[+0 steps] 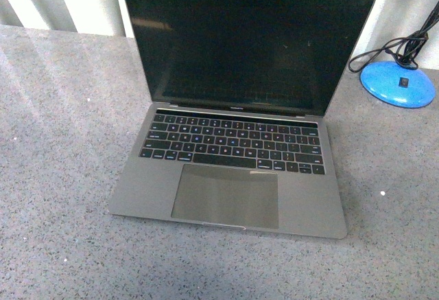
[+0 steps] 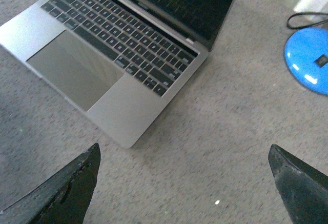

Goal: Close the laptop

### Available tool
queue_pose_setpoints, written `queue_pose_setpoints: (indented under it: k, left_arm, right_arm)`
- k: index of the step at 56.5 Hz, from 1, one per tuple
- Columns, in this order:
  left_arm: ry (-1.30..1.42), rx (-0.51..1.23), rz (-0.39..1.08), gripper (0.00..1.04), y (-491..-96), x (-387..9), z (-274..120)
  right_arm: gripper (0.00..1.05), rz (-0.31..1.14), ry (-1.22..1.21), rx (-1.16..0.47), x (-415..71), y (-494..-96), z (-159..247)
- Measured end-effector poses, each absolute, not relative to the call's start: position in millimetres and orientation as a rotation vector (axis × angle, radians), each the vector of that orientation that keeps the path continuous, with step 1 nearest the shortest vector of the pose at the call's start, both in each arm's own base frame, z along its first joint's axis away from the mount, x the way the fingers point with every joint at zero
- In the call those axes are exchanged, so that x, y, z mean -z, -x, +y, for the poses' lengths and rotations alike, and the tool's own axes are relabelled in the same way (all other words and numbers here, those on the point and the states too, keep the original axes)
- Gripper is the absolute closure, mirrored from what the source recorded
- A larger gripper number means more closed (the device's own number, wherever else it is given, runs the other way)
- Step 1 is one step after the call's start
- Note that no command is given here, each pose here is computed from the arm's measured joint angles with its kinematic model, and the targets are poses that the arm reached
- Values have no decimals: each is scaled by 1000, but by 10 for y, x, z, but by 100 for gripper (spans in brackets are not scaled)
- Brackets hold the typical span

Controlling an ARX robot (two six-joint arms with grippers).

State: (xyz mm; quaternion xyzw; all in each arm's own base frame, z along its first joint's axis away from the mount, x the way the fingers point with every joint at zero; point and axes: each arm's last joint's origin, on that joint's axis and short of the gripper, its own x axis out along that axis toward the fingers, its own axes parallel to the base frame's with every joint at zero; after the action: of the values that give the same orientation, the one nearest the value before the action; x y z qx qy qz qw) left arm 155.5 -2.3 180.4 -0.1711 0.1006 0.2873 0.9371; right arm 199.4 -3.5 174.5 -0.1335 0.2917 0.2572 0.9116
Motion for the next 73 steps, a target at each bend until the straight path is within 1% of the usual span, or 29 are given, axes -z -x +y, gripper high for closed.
queue_pose_setpoints:
  k: [8,14,21,24,29,37,41,47,52,53,54,57,60,64,66,67,69,71,73]
  left_arm:
    - [281,-511,216,7,-1897,-1821,52]
    - [226,-472,215,7,-2138,-1879,132]
    - [173,-341,210,7,-2363,-1980,153]
    - [138,-278,212,7,-2527,-2054,148]
    - [76,-200,212,7,-2799,-2184,99]
    - [-10,-103,201,7,-3106,-2336,-14]
    - [-44,-66,206,7,-3256,-2384,-69]
    - [-121,40,232,7,-3512,-2417,-244]
    - [-179,98,243,24,-3665,-2407,-400]
    - [-184,103,243,26,-3676,-2407,-415]
    - [-198,113,243,30,-3700,-2403,-447]
    - [-238,170,250,44,-3767,-2372,-572]
    - [-271,220,262,55,-3804,-2334,-659]
    - [-308,272,278,65,-3832,-2295,-736]
    - [-333,307,290,73,-3852,-2268,-786]
    - [-339,315,293,74,-3858,-2262,-796]
    - [-368,346,303,81,-3880,-2234,-840]
    - [-408,375,310,90,-3908,-2202,-894]
    - [-422,394,312,96,-3929,-2189,-928]
  right_arm:
    - [10,543,306,-526,-1834,-2451,2]
    - [10,514,330,-524,-1895,-2686,33]
    - [10,490,374,-539,-1981,-2904,75]
    - [10,470,410,-551,-2024,-3011,105]
    - [10,450,462,-574,-2080,-3198,170]
    - [10,432,504,-619,-2164,-3399,261]
    - [10,418,525,-639,-2214,-3500,304]
    - [10,416,564,-666,-2277,-3648,355]
    - [11,399,590,-669,-2315,-3728,393]
    - [12,397,591,-668,-2318,-3735,396]
    - [15,391,592,-667,-2324,-3748,401]
    - [29,378,599,-670,-2348,-3789,420]
    - [40,376,602,-671,-2350,-3819,428]
    - [52,383,603,-671,-2349,-3850,434]
    - [57,385,605,-674,-2345,-3864,439]
    - [61,387,605,-674,-2345,-3873,440]
    - [66,395,604,-676,-2338,-3889,444]
    - [75,399,603,-679,-2333,-3915,452]
    - [80,400,602,-681,-2331,-3930,455]
